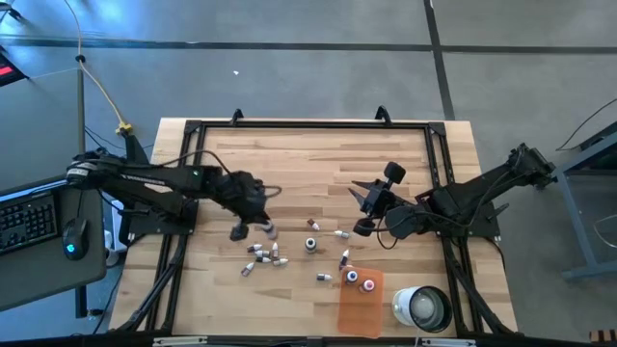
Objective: Pick & Place food coloring
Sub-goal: Put the large purple food coloring bottle into the orange bin, then put the large black food coloring bottle into the orange bin
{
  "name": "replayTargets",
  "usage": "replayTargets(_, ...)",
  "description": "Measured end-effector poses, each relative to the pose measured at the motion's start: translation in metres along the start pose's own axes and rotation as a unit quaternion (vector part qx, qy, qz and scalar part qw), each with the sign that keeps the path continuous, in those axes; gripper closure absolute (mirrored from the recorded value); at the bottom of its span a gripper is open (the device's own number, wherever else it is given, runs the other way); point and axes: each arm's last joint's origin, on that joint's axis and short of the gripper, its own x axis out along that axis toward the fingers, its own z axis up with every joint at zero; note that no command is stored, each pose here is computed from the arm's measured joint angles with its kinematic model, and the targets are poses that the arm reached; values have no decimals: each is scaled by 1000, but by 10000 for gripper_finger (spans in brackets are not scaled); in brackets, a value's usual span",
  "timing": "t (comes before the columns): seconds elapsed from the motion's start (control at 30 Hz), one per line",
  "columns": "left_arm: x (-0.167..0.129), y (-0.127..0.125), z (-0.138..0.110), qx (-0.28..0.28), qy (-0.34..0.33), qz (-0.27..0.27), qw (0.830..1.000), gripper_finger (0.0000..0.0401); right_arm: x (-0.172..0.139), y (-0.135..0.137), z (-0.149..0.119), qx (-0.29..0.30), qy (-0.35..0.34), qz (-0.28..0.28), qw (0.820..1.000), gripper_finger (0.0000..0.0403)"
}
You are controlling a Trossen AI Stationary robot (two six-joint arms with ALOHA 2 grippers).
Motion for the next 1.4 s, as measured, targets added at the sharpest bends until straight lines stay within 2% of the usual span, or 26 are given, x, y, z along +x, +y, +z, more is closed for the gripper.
replayTargets(0.17,33,-22,18,77,-13,-41,996,386,6,-5,0,25,11,6,1000,325)
replayTargets(0.3,36,-46,46,128,-17,-15,992,390,12,-8,-1,34,25,33,999,325)
replayTargets(0.47,48,-79,81,180,-48,-33,982,390,17,-10,-1,50,36,60,996,325)
replayTargets(0.63,79,-108,107,214,-57,-29,975,390,17,-12,-2,53,44,59,996,325)
replayTargets(0.77,106,-127,129,237,-82,2,968,396,16,-11,-5,73,63,84,992,325)
replayTargets(0.87,125,-132,143,234,-92,-5,968,398,15,-10,-6,80,76,113,988,325)
replayTargets(1.0,141,-134,148,240,-82,-6,967,400,15,-10,-6,74,72,114,988,325)
replayTargets(1.3,124,-135,172,243,-122,-20,962,398,13,-16,-3,77,67,111,989,325)
replayTargets(1.4,122,-134,170,240,-105,-11,965,398,12,-17,-3,80,67,114,988,325)
